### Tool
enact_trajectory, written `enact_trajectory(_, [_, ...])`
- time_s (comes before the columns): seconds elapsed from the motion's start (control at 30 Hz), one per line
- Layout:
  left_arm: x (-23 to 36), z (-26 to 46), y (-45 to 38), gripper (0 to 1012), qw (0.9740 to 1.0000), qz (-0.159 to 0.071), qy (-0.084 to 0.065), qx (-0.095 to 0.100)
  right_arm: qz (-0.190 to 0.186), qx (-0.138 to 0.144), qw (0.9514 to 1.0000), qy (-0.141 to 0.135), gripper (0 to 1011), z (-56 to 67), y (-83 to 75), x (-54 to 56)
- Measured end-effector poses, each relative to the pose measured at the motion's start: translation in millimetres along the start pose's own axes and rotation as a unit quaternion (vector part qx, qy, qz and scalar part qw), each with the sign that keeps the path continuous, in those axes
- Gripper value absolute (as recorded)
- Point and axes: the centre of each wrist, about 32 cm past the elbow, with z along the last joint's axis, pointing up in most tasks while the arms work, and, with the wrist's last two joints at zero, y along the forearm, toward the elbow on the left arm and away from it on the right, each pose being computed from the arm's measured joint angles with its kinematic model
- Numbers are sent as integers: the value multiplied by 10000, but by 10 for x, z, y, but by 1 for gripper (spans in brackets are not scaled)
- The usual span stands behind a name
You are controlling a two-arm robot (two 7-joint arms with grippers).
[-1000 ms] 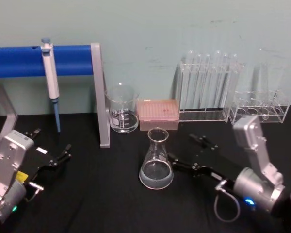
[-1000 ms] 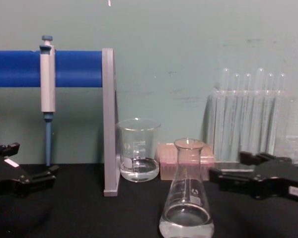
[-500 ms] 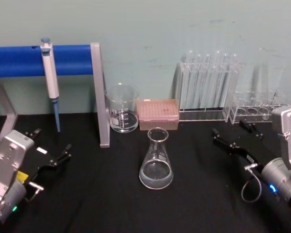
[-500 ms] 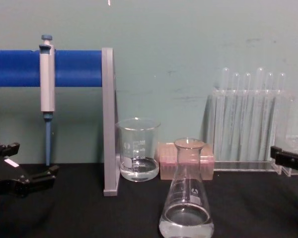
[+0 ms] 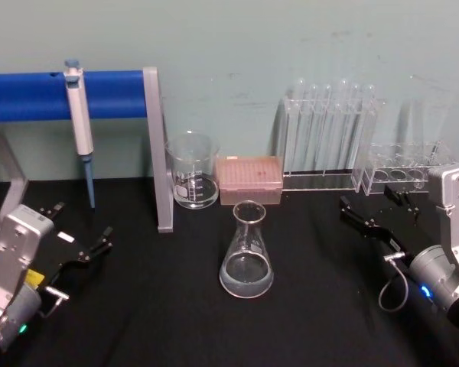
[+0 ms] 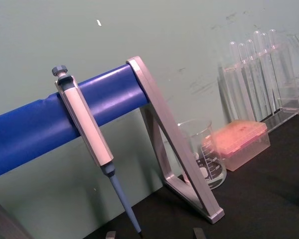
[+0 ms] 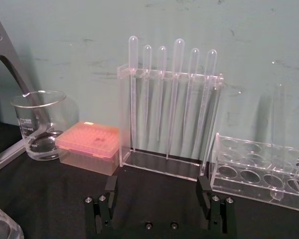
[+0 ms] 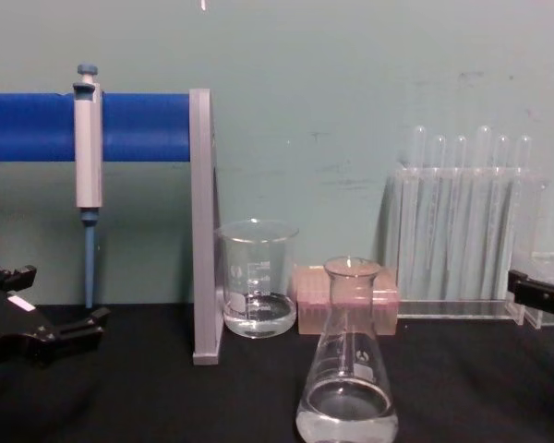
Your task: Grasp the erlenmeyer flask with one hand, shake it three times, then place it back.
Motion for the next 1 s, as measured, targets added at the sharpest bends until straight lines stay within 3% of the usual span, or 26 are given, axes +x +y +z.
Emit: enact_trajectory(1.0, [0,0,0,1001,10000,0,0,0,16,9,10000,-24,1003,0,-1,1])
